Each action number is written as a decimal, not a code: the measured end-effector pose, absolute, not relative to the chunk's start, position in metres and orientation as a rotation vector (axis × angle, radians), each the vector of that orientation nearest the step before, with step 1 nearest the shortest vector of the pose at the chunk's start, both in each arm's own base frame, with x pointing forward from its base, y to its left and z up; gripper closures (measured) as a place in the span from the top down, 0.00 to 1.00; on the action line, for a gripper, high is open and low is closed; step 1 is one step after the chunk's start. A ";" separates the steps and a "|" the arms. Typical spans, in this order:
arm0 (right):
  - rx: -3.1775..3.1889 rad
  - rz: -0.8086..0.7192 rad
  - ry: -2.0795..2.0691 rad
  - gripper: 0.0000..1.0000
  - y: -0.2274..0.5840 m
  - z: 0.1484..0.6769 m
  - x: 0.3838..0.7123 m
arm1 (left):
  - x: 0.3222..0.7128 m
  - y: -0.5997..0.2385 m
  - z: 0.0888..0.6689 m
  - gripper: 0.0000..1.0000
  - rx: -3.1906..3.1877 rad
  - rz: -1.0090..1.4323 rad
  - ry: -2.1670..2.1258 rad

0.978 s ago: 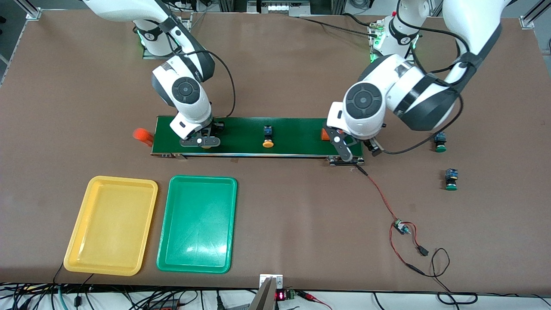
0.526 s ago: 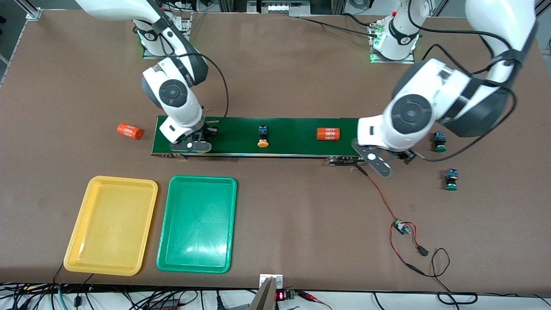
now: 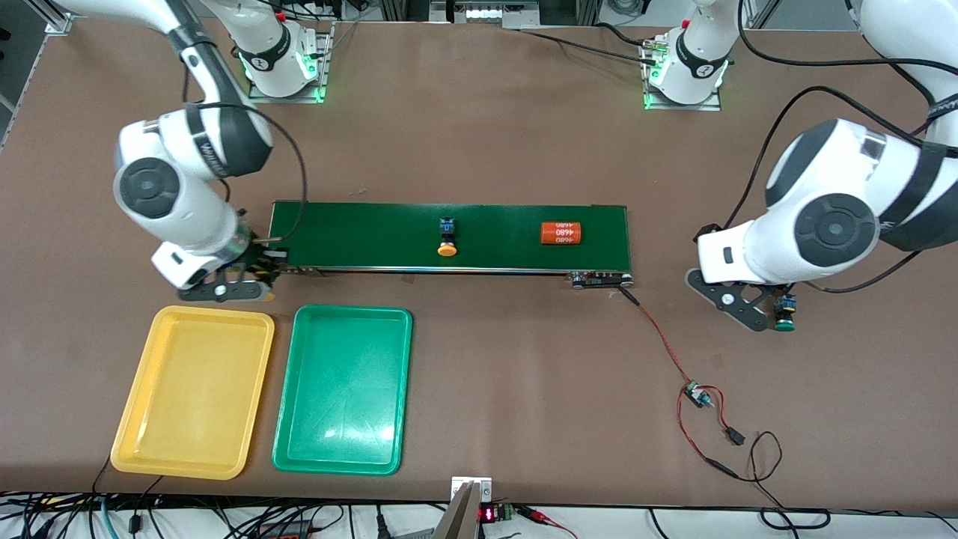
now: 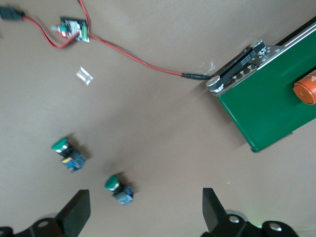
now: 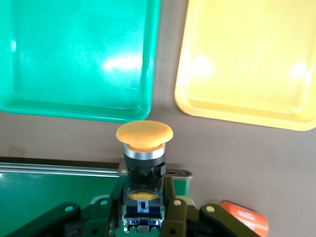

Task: Sort buttons by color to trays
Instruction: 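Carry the yellow button while the left gripper lifts a green button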

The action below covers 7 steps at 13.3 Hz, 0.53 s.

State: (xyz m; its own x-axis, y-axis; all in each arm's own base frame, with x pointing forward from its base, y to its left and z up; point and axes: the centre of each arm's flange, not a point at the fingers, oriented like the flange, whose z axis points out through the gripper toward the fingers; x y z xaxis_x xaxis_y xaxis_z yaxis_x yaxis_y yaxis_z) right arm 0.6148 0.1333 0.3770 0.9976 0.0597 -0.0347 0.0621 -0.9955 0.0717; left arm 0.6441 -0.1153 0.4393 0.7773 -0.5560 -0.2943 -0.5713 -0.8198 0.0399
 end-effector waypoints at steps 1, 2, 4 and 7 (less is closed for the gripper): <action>3.064 -0.049 0.089 0.33 0.128 0.385 0.619 | 0.647 -0.099 0.440 1.00 -2.980 0.459 0.850; 3.062 -0.044 0.099 0.33 0.120 0.389 0.624 | 0.652 -0.076 0.443 1.00 -3.042 0.430 0.754; 3.053 -0.050 0.148 0.33 0.085 0.386 0.639 | 0.653 -0.017 0.449 1.00 -3.090 0.413 0.548; 3.044 -0.076 0.193 0.33 0.018 0.354 0.664 | 0.646 0.056 0.430 1.00 -3.082 0.394 0.334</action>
State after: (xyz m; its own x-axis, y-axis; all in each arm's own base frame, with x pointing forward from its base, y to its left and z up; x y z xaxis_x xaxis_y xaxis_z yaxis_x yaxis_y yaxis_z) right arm 0.6636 0.0184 0.3537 0.9908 0.1235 -0.0551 0.1280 -0.9879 0.0874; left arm 0.6464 0.0555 0.4301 0.9453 -0.2090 -0.2504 -0.2131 -0.9770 0.0109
